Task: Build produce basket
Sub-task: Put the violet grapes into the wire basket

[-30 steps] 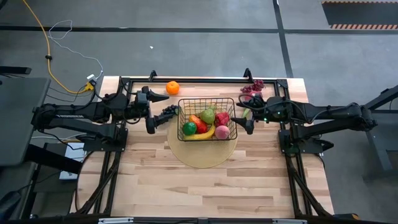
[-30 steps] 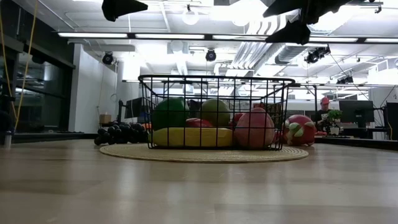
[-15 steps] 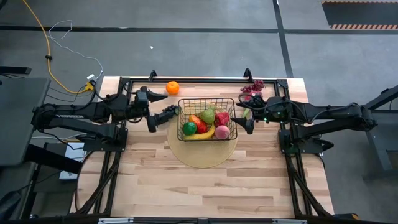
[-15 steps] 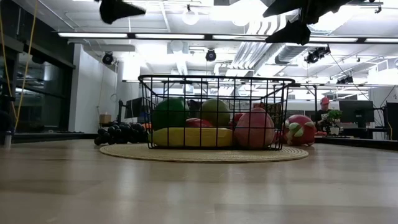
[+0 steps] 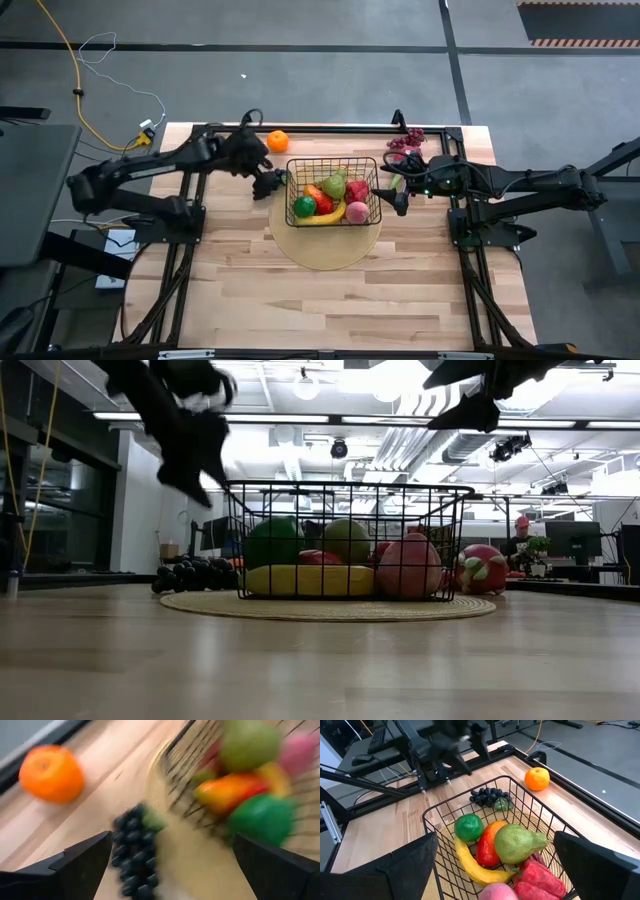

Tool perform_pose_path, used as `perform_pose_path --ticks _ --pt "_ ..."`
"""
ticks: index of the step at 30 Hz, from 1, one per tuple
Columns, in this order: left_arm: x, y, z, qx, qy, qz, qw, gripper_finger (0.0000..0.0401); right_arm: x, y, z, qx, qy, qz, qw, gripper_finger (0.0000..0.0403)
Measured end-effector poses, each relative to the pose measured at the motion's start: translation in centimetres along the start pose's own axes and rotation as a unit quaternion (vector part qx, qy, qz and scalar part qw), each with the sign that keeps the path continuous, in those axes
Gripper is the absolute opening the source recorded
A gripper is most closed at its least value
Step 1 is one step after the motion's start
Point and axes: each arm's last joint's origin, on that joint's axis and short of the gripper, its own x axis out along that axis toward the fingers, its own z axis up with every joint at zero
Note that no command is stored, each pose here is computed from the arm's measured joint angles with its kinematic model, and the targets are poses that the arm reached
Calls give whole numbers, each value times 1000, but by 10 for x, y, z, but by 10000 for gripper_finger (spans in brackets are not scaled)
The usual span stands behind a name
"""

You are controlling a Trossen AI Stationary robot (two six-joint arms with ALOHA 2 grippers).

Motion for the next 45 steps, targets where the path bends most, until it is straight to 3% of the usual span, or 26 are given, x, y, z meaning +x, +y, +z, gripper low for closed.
perform_pose_path --ticks 7,12,17,26,33,45 --pt "40 38 -3 26 100 1 995 397 0 0 -1 -1 4 -1 1000 387" --pt "69 48 -10 42 156 -41 986 397 0 0 -1 -1 5 -1 1000 387" --pt "98 51 -17 43 190 -41 980 397 0 0 -1 -1 5 -2 1000 387" --pt "119 56 -25 61 221 37 973 388 0 -1 -1 -1 0 -16 1000 387" --pt "118 59 -23 56 213 88 971 320 0 -1 -1 -1 0 -17 1000 387" --pt "114 62 -23 42 211 130 968 191 0 -1 -1 0 0 -17 1000 387"
